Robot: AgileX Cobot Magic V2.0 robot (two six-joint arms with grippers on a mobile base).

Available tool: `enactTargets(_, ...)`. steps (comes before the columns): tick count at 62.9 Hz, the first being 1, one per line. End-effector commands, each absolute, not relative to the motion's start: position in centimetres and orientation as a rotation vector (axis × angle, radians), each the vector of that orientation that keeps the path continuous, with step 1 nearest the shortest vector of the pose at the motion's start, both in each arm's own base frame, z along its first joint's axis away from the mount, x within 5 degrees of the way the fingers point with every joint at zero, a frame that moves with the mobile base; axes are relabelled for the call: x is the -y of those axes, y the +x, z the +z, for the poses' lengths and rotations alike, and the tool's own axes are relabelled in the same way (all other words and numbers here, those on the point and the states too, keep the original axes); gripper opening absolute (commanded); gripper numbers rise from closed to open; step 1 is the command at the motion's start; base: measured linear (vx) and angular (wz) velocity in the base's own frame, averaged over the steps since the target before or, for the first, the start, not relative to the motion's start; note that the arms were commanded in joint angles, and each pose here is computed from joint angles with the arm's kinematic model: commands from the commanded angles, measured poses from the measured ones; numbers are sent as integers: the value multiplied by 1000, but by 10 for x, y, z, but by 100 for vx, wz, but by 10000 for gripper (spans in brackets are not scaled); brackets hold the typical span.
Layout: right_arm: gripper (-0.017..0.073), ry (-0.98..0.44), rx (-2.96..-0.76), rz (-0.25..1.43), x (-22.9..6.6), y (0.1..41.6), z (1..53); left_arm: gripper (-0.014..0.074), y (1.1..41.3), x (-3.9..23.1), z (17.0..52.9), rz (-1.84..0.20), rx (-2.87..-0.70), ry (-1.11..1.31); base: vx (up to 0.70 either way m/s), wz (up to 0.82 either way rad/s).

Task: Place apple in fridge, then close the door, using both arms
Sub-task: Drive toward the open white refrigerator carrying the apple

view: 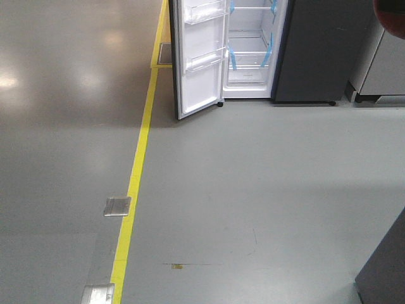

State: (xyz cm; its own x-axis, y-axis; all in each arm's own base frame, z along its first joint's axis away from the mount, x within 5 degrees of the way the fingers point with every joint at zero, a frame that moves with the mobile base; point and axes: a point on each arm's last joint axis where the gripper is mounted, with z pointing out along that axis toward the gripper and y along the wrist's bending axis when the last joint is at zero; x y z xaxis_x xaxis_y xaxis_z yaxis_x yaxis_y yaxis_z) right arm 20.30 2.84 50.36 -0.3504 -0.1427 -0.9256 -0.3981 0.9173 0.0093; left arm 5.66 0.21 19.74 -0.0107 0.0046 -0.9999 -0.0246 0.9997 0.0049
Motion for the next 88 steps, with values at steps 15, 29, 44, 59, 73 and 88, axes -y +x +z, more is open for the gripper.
enactTargets(15,-9,-368,-1811,268,-28,195,522,-7,57,0,196,-1,-1520,-4,18,2)
enactTargets(29,-9,-368,-1811,268,-28,195,522,-7,57,0,196,-1,-1520,-4,18,1)
enactTargets(44,-9,-368,-1811,268,-28,195,522,-7,57,0,196,-1,-1520,-4,17,2)
enactTargets(59,-9,-368,-1811,268,-28,195,522,-7,57,0,196,-1,-1520,-4,17,2)
enactTargets(73,-9,-368,-1811,268,-28,195,522,-7,57,0,196,-1,-1520,-4,18,1)
enactTargets(88,-9,-368,-1811,268,-28,195,522,-7,57,0,196,-1,-1520,-4,18,1)
